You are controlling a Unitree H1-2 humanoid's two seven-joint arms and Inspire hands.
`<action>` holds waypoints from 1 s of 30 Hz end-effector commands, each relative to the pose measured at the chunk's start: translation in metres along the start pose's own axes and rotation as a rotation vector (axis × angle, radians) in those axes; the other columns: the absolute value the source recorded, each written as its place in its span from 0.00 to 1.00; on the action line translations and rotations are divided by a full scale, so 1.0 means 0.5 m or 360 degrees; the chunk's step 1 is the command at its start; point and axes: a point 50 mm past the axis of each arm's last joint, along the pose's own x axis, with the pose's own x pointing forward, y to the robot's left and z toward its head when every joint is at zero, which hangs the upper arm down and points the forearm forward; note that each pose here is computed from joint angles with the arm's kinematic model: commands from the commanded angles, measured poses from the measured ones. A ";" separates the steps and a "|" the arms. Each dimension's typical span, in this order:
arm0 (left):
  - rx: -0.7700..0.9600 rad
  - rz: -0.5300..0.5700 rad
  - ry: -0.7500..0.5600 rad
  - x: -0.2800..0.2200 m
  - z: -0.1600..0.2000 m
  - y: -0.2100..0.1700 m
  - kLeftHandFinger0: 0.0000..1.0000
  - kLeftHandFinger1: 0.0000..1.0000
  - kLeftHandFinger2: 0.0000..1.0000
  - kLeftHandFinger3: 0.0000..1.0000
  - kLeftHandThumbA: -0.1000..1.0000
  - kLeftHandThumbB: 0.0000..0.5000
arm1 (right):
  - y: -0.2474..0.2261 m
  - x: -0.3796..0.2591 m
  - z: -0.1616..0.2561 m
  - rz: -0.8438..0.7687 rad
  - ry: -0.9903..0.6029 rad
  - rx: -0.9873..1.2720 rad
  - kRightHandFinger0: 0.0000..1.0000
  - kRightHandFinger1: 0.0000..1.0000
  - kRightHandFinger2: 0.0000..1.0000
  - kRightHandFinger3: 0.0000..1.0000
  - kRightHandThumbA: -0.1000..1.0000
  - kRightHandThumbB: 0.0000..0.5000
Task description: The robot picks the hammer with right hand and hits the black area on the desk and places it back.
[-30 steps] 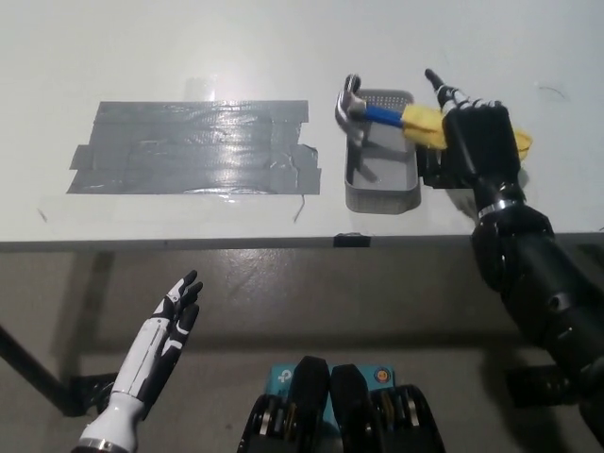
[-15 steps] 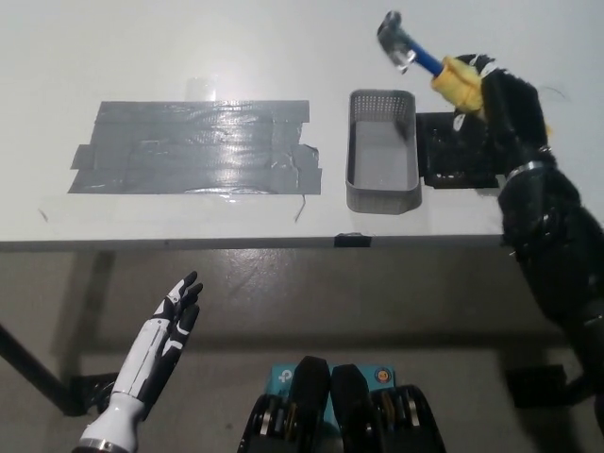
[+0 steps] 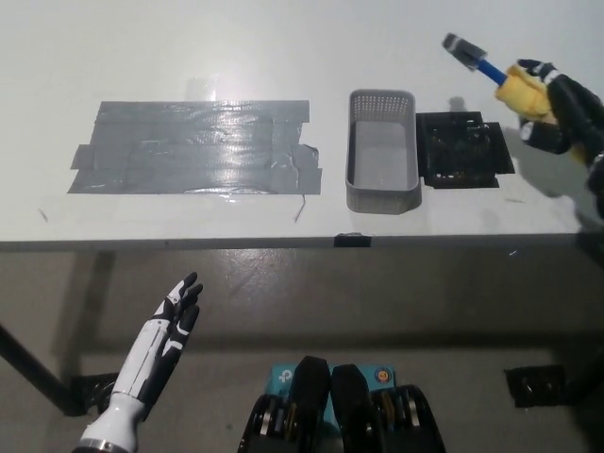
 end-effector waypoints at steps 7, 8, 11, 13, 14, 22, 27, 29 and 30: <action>0.0046 0.0011 -0.0138 0.021 0.030 0.026 1.00 1.00 1.00 1.00 1.00 0.00 | -0.273 -0.077 0.090 0.0486 -0.0085 -0.0199 0.11 0.62 0.95 1.00 0.00 0.21; 0.0045 0.0007 -0.0134 0.021 0.029 0.026 1.00 1.00 1.00 1.00 1.00 0.00 | -0.276 -0.079 0.092 0.0494 -0.0072 -0.0214 0.13 0.64 0.97 1.00 0.00 0.21; 0.0054 0.0003 -0.0139 0.024 0.030 0.027 1.00 1.00 1.00 1.00 1.00 0.00 | -0.285 -0.083 0.099 0.0520 -0.0043 -0.0299 0.19 0.68 0.99 1.00 0.00 0.23; 0.0053 0.0001 -0.0139 0.025 0.031 0.028 1.00 1.00 1.00 1.00 1.00 0.00 | -0.289 -0.087 0.105 0.0536 -0.0031 -0.0353 0.20 0.68 0.99 1.00 0.00 0.21; 0.0053 0.0001 -0.0139 0.025 0.032 0.028 1.00 1.00 1.00 1.00 1.00 0.00 | -0.292 -0.090 0.111 0.0561 -0.0036 -0.0371 0.19 0.67 0.99 1.00 0.00 0.20; 0.0045 0.0004 -0.0156 0.024 0.033 0.028 1.00 1.00 1.00 1.00 0.98 0.00 | -0.306 -0.087 0.171 0.0716 -0.0131 -0.0405 0.10 0.56 0.88 1.00 0.00 0.25; 0.0038 0.0004 -0.0151 0.024 0.030 0.025 1.00 1.00 1.00 1.00 0.97 0.00 | -0.312 -0.078 0.219 0.0751 -0.0164 -0.0434 0.10 0.56 0.88 0.92 0.00 0.26; 0.0036 0.0007 -0.0147 0.020 0.030 0.027 1.00 1.00 1.00 1.00 0.97 0.00 | -0.305 -0.071 0.231 0.0760 -0.0156 -0.0452 0.14 0.63 0.95 0.95 0.00 0.25; 0.0035 0.0006 -0.0148 0.021 0.030 0.026 1.00 1.00 1.00 1.00 0.97 0.00 | -0.300 -0.066 0.237 0.0756 -0.0141 -0.0488 0.15 0.65 0.95 0.98 0.00 0.25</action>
